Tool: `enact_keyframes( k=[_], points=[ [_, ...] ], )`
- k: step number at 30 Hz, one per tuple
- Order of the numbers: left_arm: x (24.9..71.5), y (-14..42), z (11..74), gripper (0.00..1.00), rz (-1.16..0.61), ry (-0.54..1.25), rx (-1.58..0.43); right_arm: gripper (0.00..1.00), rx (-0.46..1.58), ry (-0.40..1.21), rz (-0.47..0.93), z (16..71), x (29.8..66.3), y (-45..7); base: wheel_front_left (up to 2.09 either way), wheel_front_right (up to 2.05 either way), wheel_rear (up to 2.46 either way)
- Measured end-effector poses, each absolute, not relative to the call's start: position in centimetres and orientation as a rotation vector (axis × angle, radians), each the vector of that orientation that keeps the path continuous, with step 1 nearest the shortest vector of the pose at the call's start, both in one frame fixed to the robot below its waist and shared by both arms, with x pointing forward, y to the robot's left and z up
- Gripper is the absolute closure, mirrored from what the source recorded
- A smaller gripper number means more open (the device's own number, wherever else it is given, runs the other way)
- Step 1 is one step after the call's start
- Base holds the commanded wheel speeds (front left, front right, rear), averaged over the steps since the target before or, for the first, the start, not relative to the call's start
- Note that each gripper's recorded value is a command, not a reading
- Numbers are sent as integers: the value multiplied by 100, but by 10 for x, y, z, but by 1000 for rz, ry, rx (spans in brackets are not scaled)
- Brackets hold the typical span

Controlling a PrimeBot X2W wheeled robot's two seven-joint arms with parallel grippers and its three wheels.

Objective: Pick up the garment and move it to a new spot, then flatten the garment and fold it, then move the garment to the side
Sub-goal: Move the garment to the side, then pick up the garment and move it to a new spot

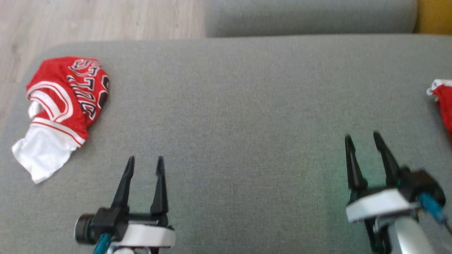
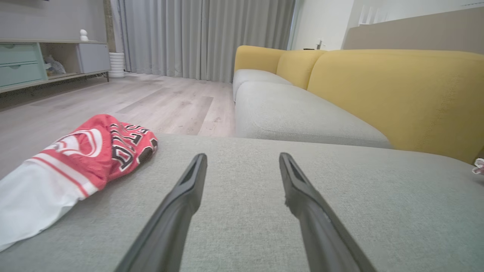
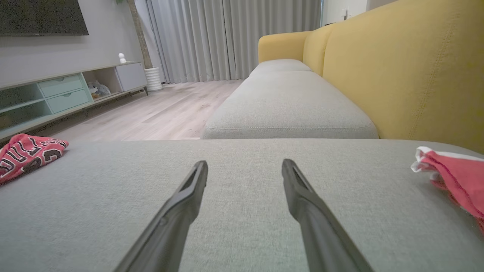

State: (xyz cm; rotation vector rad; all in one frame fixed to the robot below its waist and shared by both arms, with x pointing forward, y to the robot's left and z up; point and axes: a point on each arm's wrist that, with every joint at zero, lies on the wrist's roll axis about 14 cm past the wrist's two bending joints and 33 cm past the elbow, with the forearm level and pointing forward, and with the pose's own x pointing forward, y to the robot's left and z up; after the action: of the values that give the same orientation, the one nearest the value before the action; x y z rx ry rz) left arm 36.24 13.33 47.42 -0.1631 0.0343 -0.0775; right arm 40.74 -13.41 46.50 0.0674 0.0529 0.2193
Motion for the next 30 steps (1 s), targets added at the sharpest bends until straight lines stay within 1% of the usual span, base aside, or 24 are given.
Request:
enact_keyframes(
  k=[4, 7, 13, 21, 26, 30],
  points=[
    [346, 147, 477, 0, -35, 24, -163, 0, 83, 36, 214, 471, 380, -131, 0, 0, 0],
    [334, 152, 480, 0, -22, 12, -161, 0, 36, 30, 234, 473, 365, -127, 0, 0, 0],
    [315, 156, 477, 0, -17, 16, -147, 0, 41, 43, 230, 469, 338, -126, 0, 0, 0],
    [299, 156, 470, 0, -20, 31, -138, 0, 64, 13, 211, 478, 323, -131, 0, 0, 0],
    [294, 161, 463, 0, -5, 50, -123, 0, 71, 35, 208, 470, 313, -131, 0, 0, 0],
    [294, 161, 461, 0, -12, 55, -92, 0, 71, 38, 211, 469, 313, -130, 0, 0, 0]
  ],
)
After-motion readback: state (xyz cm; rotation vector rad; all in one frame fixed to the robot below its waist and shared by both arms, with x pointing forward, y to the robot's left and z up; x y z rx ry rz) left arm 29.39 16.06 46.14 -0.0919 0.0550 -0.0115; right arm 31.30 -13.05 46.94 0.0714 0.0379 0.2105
